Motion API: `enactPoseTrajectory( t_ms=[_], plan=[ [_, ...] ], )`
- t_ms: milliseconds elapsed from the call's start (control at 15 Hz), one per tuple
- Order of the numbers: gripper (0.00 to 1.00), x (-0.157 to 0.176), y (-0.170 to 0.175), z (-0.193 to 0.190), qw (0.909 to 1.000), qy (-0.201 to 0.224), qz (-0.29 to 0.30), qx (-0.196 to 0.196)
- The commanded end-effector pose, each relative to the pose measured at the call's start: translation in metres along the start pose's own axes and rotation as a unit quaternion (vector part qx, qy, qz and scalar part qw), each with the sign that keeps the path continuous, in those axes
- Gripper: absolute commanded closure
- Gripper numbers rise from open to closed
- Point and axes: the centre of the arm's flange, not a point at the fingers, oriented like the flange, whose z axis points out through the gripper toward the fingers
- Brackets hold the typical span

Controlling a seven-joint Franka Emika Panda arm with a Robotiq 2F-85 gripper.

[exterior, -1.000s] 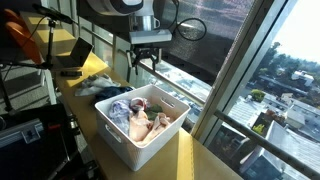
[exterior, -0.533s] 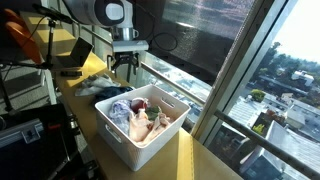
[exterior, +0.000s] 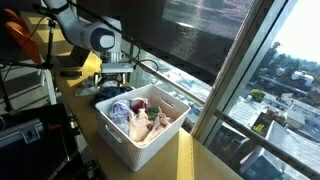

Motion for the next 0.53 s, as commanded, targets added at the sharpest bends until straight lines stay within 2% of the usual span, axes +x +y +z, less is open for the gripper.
enactPoseTrajectory(
  t_ms=[0, 200, 467],
  plan=[
    [0.0, 0.013, -0.003, 0.047, 0.9998, -0.003, 0.0, 0.021],
    [0.0, 0.022, -0.012, 0.084, 0.9992, -0.016, -0.005, 0.037],
    [0.0, 0.039, -0.029, 0.119, 0.9982, -0.041, -0.022, 0.039]
  ],
)
